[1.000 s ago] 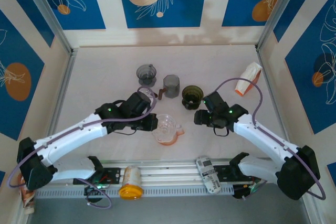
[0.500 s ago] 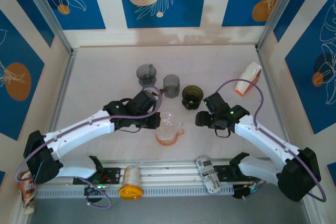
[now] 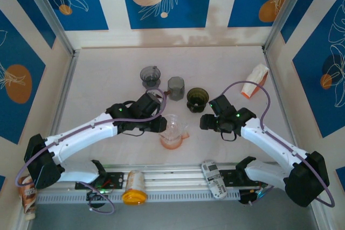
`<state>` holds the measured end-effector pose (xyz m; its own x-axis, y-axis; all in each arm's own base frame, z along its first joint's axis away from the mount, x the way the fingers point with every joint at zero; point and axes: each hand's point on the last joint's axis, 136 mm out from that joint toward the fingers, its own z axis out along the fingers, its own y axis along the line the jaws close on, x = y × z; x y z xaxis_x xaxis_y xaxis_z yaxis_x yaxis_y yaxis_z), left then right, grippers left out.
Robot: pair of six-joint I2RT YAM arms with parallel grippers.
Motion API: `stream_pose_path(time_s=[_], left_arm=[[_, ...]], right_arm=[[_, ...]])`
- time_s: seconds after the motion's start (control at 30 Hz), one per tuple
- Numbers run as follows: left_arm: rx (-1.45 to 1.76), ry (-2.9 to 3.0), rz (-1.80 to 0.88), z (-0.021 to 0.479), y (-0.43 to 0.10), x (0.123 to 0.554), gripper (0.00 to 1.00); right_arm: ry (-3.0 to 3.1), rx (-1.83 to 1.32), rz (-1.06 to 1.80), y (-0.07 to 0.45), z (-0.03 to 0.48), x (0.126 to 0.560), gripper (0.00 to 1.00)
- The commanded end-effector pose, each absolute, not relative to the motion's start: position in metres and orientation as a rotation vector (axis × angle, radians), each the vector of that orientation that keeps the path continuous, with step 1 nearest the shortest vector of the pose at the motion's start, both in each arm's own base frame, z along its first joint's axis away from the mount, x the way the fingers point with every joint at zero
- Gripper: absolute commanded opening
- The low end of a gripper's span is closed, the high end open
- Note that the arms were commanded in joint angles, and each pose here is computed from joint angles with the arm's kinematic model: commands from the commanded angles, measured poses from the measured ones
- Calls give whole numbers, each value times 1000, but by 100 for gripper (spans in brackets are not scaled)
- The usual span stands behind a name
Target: Place the coffee filter in the dripper
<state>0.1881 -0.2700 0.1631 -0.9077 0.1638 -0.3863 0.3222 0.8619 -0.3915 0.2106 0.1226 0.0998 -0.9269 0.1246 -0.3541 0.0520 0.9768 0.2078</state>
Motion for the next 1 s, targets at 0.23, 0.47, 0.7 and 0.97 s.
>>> stream_pose_path(time_s=[0.23, 0.47, 0.7, 0.97], left_arm=[[319, 2611, -652, 189, -260, 195, 64], [241, 2460, -643, 225, -241, 206, 100], [104, 2281, -587, 251, -206, 216, 100], [-13, 2213, -584, 237, -177, 210, 100]], right_arm=[[2718, 130, 306, 124, 115, 217, 82], [2659, 173, 352, 123, 131, 232, 82], [2561, 244, 390, 119, 165, 266, 82], [2421, 555, 414, 68, 195, 313, 81]])
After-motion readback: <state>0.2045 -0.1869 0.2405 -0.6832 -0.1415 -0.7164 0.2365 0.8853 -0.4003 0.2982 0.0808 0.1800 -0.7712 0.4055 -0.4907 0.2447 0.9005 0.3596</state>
